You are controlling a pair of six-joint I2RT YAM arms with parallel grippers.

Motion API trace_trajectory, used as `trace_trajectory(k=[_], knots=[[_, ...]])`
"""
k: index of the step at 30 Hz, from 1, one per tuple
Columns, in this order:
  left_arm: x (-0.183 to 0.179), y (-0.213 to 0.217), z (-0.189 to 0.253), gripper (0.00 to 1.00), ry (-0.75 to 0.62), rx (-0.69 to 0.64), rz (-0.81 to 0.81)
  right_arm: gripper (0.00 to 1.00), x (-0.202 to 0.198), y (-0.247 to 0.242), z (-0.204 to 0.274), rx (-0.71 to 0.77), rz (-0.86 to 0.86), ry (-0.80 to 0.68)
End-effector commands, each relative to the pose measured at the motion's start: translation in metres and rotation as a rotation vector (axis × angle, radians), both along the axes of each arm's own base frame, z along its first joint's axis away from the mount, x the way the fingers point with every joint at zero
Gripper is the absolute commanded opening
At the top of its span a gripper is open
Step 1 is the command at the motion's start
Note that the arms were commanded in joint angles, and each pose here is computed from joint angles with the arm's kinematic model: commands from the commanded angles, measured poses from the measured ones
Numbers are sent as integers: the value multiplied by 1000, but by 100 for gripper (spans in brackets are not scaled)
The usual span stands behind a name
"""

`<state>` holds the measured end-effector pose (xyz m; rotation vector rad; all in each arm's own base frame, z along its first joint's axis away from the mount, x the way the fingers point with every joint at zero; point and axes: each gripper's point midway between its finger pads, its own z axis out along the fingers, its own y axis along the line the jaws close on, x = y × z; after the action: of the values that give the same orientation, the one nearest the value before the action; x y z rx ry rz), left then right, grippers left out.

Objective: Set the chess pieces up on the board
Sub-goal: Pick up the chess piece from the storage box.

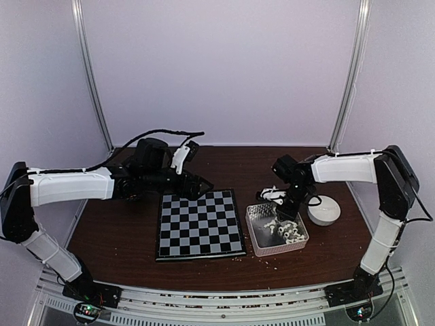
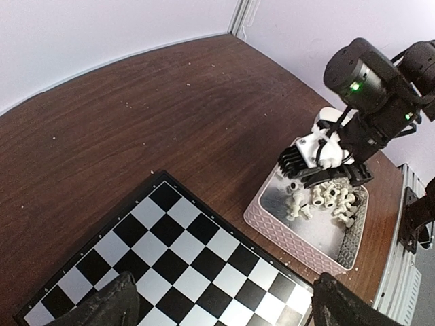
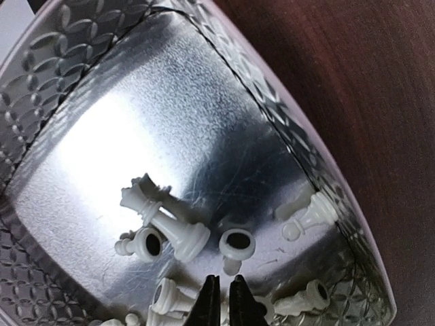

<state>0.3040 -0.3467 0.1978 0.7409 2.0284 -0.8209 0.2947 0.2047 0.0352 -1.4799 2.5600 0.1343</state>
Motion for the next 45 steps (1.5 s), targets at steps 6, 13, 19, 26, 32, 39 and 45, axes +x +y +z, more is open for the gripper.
trace_trajectory(k=[6,13,19,26,32,39,45], knots=[[-17,-10,9,91,-84,-32,-93,4,-29,27,69,221,-22,124],[-37,-23,8,87,-106,-21,-152,5,-11,9,54,119,-76,50],[-41,-27,13,88,-137,-36,-164,19,-15,-3,21,60,-30,14],[-39,-25,8,88,-135,-7,-154,17,-44,7,12,52,135,66],[-39,-25,9,88,-129,-29,-149,18,-38,12,21,50,415,-34],[-40,-19,9,87,-124,-33,-125,25,-31,26,30,21,703,-111],[-40,-13,6,87,-120,-25,-98,25,-42,29,28,-34,875,-104]])
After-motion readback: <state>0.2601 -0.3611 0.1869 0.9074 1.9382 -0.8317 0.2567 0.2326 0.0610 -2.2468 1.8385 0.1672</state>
